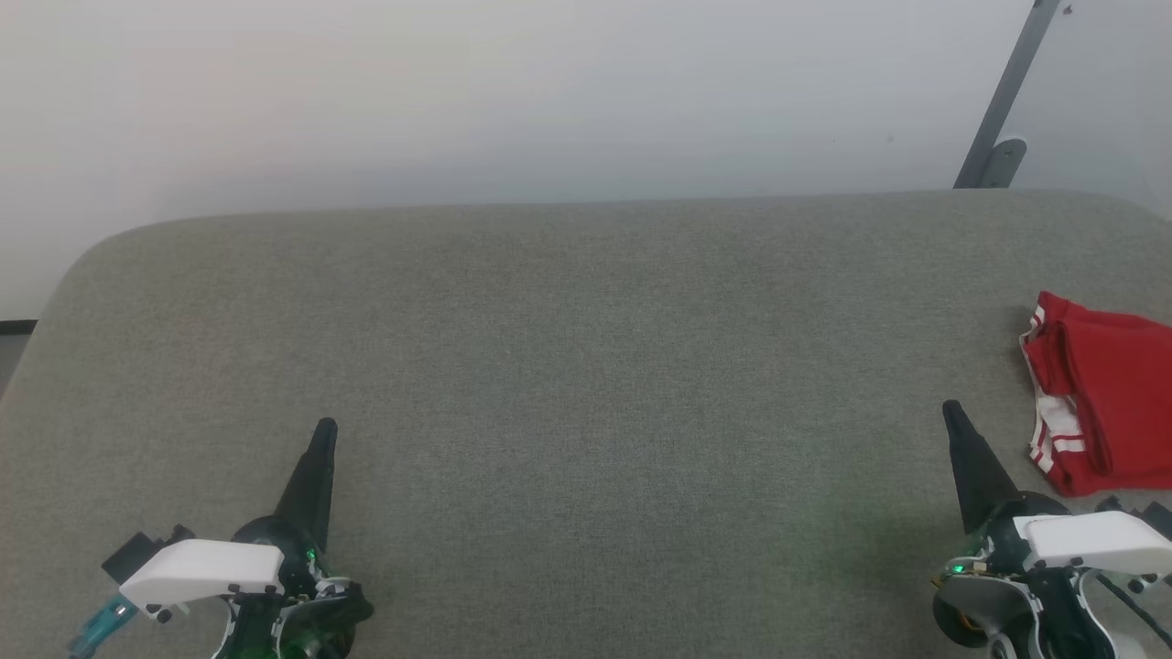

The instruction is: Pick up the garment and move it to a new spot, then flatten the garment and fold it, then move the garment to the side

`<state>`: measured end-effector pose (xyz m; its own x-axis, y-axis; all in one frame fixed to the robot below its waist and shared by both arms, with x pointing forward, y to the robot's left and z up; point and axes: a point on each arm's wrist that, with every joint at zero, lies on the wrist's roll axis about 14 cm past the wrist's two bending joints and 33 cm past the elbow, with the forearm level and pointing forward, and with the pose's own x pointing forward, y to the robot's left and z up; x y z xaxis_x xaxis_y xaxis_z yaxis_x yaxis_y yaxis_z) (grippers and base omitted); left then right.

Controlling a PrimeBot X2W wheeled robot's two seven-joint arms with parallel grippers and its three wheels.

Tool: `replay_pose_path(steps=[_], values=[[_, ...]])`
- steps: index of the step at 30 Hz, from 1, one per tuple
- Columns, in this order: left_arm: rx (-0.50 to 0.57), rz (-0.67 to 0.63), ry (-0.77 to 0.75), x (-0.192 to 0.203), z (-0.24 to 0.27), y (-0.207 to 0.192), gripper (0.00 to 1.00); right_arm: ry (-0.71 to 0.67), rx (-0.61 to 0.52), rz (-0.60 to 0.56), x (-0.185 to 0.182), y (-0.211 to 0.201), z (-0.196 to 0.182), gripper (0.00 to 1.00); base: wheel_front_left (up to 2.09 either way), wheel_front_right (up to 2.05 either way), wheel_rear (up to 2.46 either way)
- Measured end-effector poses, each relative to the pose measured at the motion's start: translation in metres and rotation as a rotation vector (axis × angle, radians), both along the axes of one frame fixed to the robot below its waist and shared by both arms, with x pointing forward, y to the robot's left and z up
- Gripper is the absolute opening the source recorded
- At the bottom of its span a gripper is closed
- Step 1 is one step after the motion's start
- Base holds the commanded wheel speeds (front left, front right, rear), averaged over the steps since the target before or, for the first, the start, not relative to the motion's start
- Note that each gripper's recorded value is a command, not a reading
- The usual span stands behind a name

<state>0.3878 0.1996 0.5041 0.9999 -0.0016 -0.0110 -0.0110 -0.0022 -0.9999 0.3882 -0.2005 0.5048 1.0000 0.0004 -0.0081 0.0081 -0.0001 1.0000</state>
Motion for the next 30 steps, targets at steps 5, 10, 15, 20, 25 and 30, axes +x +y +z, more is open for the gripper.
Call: replay_pose_path(steps=[5,10,15,20,25,30], values=[[0.000,0.000,0.000,0.0000,0.0000,0.0000,0.00,0.000,0.000,0.000,0.0000,0.0001,0.0000,0.00,0.00,0.00,0.00],[0.000,0.000,0.000,0.0000,0.0000,0.0000,0.00,0.000,0.000,0.000,0.0000,0.0000,0.0000,0.00,0.00,0.00,0.00],[0.000,0.000,0.000,0.0000,0.0000,0.0000,0.00,0.000,0.000,0.000,0.0000,0.0000,0.0000,0.00,0.00,0.00,0.00],[0.000,0.000,0.000,0.0000,0.0000,0.0001,0.00,0.000,0.000,0.000,0.0000,0.0001,0.0000,0.00,0.00,0.00,0.00],[0.000,0.000,0.000,0.0000,0.0000,0.0001,0.00,0.000,0.000,0.000,0.0000,0.0001,0.0000,0.00,0.00,0.00,0.00],[0.000,0.000,0.000,0.0000,0.0000,0.0000,0.00,0.000,0.000,0.000,0.0000,0.0000,0.0001,0.00,0.00,0.00,0.00]])
